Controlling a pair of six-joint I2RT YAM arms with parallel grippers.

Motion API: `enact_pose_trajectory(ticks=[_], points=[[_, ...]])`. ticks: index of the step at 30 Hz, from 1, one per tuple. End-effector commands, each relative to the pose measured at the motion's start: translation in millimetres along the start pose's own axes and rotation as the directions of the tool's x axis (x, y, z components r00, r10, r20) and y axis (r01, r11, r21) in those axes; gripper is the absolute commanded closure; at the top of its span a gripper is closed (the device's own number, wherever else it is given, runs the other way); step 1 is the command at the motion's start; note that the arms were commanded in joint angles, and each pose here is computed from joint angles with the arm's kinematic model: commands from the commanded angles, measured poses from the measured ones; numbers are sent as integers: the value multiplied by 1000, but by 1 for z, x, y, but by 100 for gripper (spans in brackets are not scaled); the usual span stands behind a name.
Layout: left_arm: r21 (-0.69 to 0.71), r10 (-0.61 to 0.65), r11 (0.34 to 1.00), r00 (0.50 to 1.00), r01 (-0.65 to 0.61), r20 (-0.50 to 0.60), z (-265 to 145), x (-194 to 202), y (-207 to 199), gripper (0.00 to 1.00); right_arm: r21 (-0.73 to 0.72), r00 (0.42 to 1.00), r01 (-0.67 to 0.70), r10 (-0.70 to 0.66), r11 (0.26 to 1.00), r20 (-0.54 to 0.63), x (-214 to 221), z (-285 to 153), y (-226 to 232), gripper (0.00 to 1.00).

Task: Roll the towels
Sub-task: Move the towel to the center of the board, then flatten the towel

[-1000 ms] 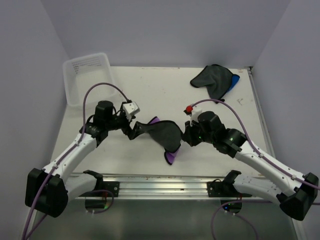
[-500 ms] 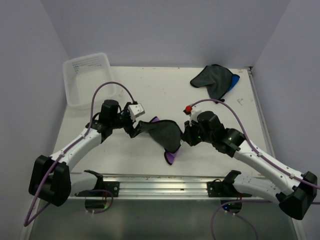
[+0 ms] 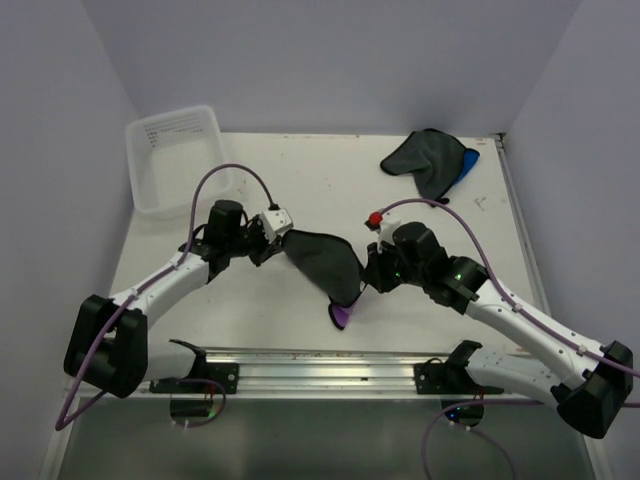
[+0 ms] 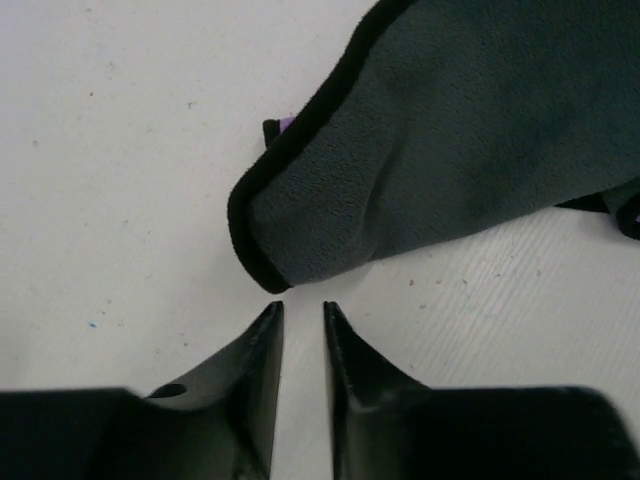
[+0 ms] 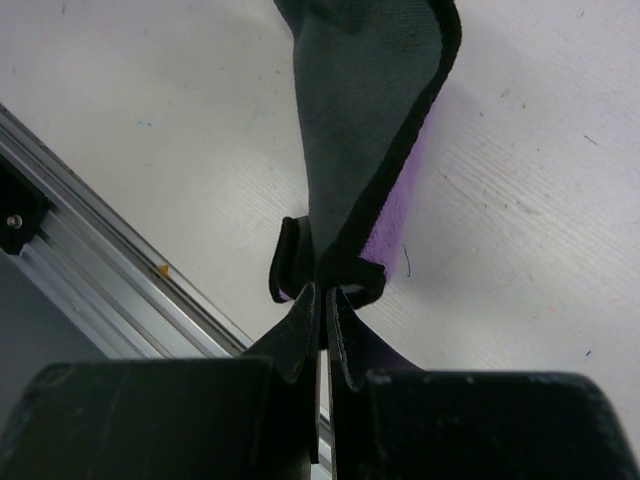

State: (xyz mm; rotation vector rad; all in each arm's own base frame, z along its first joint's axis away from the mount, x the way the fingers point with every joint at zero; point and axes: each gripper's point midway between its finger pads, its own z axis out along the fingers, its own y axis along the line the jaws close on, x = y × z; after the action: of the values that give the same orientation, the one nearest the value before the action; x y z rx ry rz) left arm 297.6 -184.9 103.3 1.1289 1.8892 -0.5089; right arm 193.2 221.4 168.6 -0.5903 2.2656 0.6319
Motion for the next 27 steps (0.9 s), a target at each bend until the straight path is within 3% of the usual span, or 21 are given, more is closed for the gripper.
enact_pose_trajectory(ticks=[1, 2, 3, 5, 8, 15, 22, 27], points=[[-108, 40, 994, 996, -31, 77, -7, -31, 22, 68, -46, 999, 21, -20, 999, 28, -6, -1, 7, 100], [-126, 53, 991, 992, -39, 111, -7, -40, 26, 45, -51, 999, 22, -20, 998, 27, -6, -1, 8, 100], [-134, 65, 990, 989, -47, 131, -11, -46, 26, 37, -62, 999, 25, -23, 998, 25, -5, -2, 10, 100], [-120, 94, 990, 981, -74, 168, -13, -54, 23, 25, -75, 999, 29, -27, 997, 25, -4, -2, 11, 100], [-106, 155, 985, 967, -136, 202, -18, -67, 20, 18, -104, 999, 40, -37, 994, 26, -3, -2, 16, 100], [-33, 232, 973, 957, -230, 174, -5, -89, 32, 16, -136, 999, 54, -53, 989, 10, -1, -3, 22, 100], [249, 183, 938, 955, -240, 232, 10, -87, 19, 15, -154, 999, 53, -51, 987, 17, 1, -5, 25, 100], [388, 157, 894, 968, -224, 198, 21, -74, -3, 17, -146, 998, 57, -56, 988, 6, 2, -3, 23, 100]])
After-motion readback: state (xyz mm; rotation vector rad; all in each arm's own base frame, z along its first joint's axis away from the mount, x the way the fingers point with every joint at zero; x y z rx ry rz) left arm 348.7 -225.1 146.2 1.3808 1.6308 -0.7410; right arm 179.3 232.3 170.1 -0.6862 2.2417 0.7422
